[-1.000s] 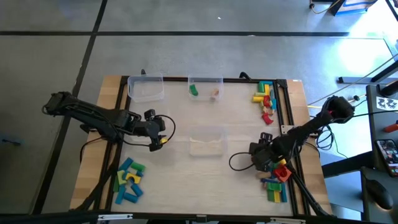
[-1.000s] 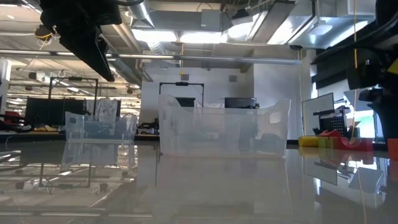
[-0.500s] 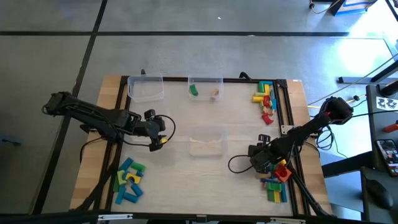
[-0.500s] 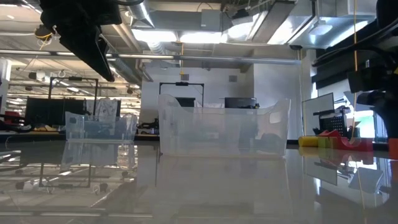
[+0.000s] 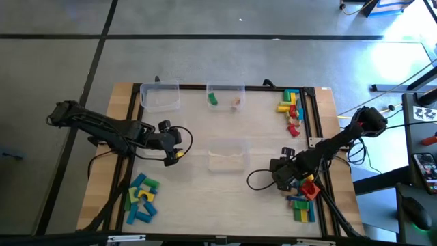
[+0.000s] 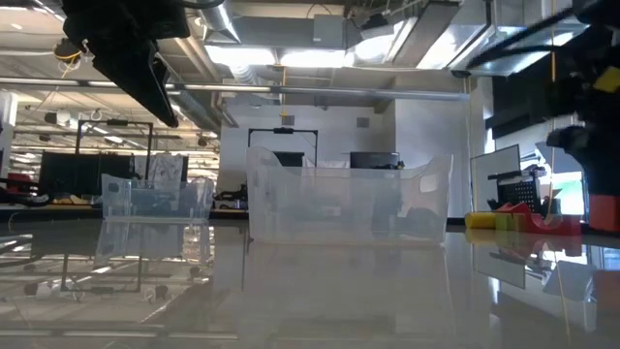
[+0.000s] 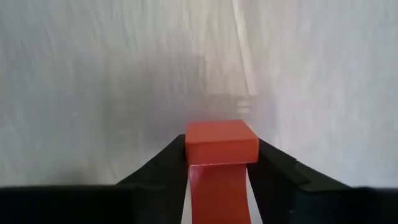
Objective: Sort blocks by size
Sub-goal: Put the orange arch block into the top right transparent bin
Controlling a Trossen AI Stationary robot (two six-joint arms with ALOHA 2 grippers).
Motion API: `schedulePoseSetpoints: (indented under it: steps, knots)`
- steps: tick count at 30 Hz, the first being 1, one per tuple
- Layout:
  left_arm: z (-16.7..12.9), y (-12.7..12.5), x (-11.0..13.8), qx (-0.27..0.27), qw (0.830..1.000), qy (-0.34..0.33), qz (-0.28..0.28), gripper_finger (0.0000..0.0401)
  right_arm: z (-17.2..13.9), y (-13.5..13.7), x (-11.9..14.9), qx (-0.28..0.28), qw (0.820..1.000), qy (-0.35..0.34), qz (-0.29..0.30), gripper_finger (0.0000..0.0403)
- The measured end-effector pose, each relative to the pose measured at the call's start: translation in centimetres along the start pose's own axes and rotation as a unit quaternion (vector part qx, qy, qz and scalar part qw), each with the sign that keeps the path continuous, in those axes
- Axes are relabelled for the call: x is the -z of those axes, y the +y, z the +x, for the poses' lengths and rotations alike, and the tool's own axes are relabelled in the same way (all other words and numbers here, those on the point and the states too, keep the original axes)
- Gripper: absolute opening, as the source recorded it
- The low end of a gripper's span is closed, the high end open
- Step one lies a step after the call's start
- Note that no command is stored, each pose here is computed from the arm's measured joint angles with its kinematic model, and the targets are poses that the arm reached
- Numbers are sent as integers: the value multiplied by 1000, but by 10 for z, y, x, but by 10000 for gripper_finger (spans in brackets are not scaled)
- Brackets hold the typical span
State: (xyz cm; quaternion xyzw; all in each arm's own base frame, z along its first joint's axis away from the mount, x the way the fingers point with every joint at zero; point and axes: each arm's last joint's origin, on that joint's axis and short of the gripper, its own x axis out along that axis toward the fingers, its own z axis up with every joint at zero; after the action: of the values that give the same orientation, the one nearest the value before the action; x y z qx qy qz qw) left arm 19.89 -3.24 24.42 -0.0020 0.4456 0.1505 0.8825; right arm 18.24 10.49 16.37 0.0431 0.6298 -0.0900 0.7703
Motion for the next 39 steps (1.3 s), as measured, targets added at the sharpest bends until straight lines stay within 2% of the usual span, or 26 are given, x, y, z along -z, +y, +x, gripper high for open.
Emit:
schedulePoseSetpoints:
  steps: [5, 11, 17, 24, 30, 39]
  knots:
    - [0, 0, 0, 1, 1000, -2, 1, 210, -15, -5, -17, 20, 999, -19, 24, 131]
    - [0, 0, 0, 1, 1000, -2, 2, 210, -30, -14, -42, 23, 998, -53, 31, 151]
    - [0, 0, 0, 1, 1000, -2, 3, 210, -48, -33, -70, 45, 994, -91, 38, 132]
    - [0, 0, 0, 1, 1000, -2, 2, 210, -68, -65, -102, 67, 988, -137, 33, 145]
    - [0, -1, -2, 3, 1000, -10, -1, 210, -70, -98, -119, 99, 980, -170, 32, 135]
    - [0, -1, -3, 5, 1000, -14, 0, 210, -74, -153, -139, 145, 958, -238, 64, 144]
